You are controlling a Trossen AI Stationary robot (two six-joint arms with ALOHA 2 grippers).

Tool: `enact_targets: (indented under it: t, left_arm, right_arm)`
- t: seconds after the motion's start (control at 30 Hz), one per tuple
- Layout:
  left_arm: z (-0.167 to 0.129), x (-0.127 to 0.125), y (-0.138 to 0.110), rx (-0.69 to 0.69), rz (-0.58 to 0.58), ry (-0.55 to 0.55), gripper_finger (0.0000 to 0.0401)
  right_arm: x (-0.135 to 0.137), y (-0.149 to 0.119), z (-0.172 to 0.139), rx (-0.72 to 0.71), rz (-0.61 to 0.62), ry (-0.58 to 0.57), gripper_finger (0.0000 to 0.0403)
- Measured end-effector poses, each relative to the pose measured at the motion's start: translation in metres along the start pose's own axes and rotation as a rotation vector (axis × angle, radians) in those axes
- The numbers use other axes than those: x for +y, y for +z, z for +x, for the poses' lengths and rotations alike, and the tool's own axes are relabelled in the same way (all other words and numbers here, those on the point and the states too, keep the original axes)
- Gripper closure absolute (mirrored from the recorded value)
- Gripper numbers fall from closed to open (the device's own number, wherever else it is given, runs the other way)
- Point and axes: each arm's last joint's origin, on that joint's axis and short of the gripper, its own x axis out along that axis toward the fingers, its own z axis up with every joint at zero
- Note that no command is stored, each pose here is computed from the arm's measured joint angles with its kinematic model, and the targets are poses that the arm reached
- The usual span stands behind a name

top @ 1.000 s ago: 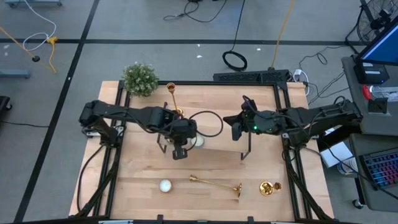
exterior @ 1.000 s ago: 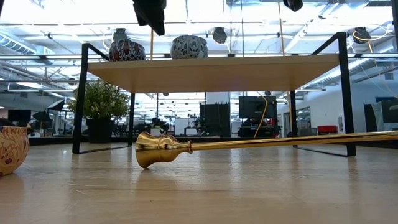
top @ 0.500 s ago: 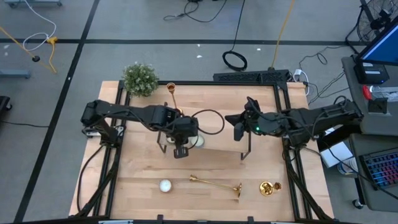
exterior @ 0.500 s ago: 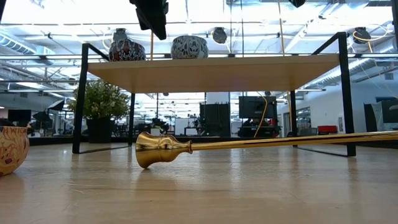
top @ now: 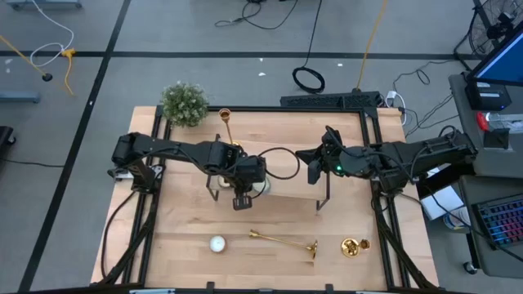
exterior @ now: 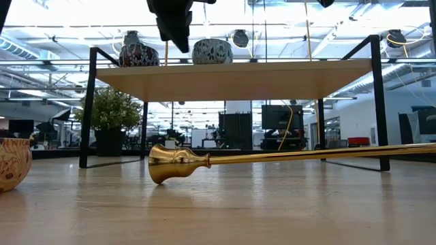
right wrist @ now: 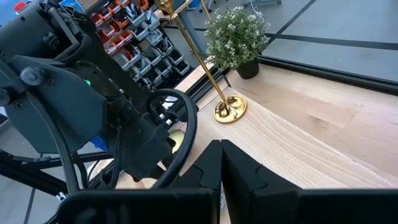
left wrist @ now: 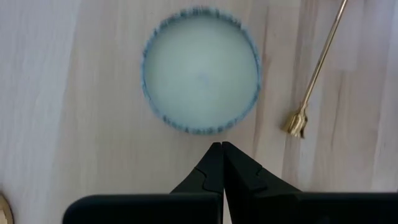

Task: Pick & Place candle stick holders
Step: Put the blue scented candle on the shelf

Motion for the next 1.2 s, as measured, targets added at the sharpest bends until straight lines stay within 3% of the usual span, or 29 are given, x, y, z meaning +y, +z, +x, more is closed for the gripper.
enact_targets:
  t: [1.2]
  left_arm:
    - [-0.0002,0.0093,0.006,-0.042,-0.016,0.0,0.0401]
  right_arm:
    - [-0.0001,-0.0001,0.0001,-0.001,-0.001,-0.003,0.0403]
